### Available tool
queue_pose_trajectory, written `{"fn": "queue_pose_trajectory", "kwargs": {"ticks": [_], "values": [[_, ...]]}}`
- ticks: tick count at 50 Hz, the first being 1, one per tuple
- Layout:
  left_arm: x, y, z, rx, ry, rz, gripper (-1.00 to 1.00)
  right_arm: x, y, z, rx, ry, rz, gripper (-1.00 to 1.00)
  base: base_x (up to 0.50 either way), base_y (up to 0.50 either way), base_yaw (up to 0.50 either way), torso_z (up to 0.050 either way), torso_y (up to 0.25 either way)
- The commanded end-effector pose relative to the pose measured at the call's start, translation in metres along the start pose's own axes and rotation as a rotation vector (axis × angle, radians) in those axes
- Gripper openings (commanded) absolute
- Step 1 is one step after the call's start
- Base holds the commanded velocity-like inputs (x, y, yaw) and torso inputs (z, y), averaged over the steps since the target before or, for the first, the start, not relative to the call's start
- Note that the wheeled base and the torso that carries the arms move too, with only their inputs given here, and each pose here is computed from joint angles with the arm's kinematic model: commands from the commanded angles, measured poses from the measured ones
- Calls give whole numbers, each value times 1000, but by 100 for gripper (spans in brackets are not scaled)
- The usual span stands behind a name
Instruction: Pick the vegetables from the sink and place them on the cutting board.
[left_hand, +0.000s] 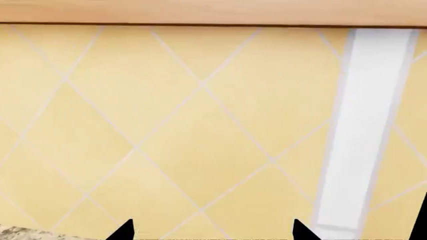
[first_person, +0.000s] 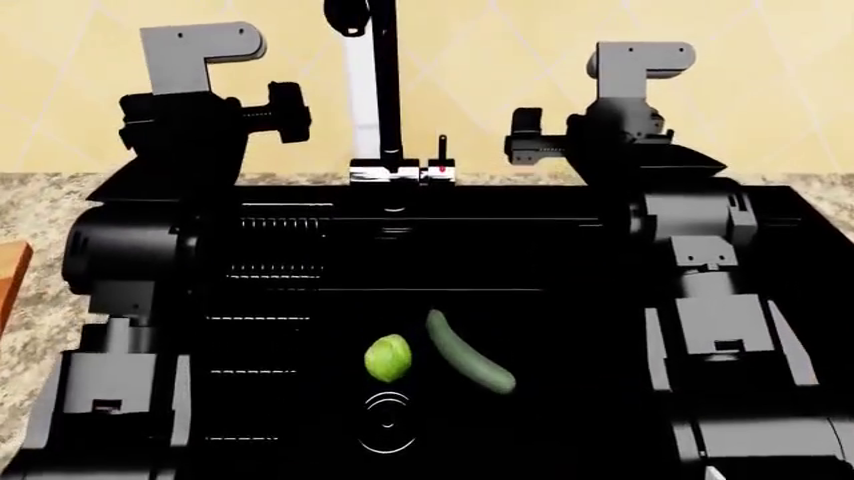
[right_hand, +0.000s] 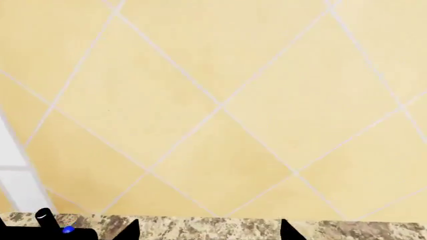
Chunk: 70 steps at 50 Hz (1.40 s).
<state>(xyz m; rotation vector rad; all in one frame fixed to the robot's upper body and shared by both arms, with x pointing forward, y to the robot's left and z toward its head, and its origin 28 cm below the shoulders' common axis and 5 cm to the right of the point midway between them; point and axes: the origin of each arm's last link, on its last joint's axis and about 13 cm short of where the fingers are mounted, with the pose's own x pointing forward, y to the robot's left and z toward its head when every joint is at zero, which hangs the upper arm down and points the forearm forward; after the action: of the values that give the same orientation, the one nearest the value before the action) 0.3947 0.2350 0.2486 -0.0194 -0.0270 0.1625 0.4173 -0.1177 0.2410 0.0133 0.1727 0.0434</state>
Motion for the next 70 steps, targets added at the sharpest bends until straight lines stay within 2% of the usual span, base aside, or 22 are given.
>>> {"fn": "queue_pose_trajectory", "kwargs": {"ticks": [1, 9, 15, 21, 23, 27, 30, 33, 36, 44, 52, 62, 70], "values": [[5, -1, 1, 10, 26, -4, 100, 0, -1, 7, -13, -1, -14, 100, 500, 0, 0, 0, 0], [6, 0, -6, -13, 76, -65, 100, -2, -4, 14, -40, -15, 6, 100, 500, 0, 0, 0, 0], [23, 3, -6, -41, 107, -114, 100, 5, -9, 17, -89, 28, 61, 100, 500, 0, 0, 0, 0], [41, 6, 7, -37, 182, -214, 100, 6, -21, 26, -233, 177, 129, 100, 167, 0, 0, 0, 0], [39, 5, 5, -20, 225, -251, 100, 5, -24, 22, -274, 223, 135, 100, 0, 0, 0, 0, 0], [36, 0, -1, 66, 309, -411, 100, 3, -28, 18, -369, 306, 194, 100, 0, 0, 0, 0, 0], [33, 5, -9, 120, 381, -488, 100, 3, -30, 16, -406, 351, 236, 100, 0, 0, 0, 0, 0], [19, 12, -19, 144, 438, -533, 100, 3, -32, 11, -451, 405, 270, 100, 0, 0, 0, 0, 0], [3, 17, -17, 159, 441, -595, 100, -6, -33, 20, -484, 403, 287, 100, 0, 0, 0, 0, 0], [-26, 16, 16, 168, 365, -714, 100, -36, -30, 48, -520, 318, 294, 100, 0, 0, 0, 0, 0], [-50, 4, 7, 231, 421, -831, 100, -53, -18, 44, -532, 307, 367, 100, 0, 0, 0, 0, 0], [-53, -11, -7, 267, 513, -911, 100, -52, -6, 24, -568, 401, 472, 100, 0, 0, 0, 0, 0], [-46, -19, -13, 311, 508, -967, 100, -45, -1, 10, -582, 426, 530, 100, 0, 0, 0, 0, 0]]}}
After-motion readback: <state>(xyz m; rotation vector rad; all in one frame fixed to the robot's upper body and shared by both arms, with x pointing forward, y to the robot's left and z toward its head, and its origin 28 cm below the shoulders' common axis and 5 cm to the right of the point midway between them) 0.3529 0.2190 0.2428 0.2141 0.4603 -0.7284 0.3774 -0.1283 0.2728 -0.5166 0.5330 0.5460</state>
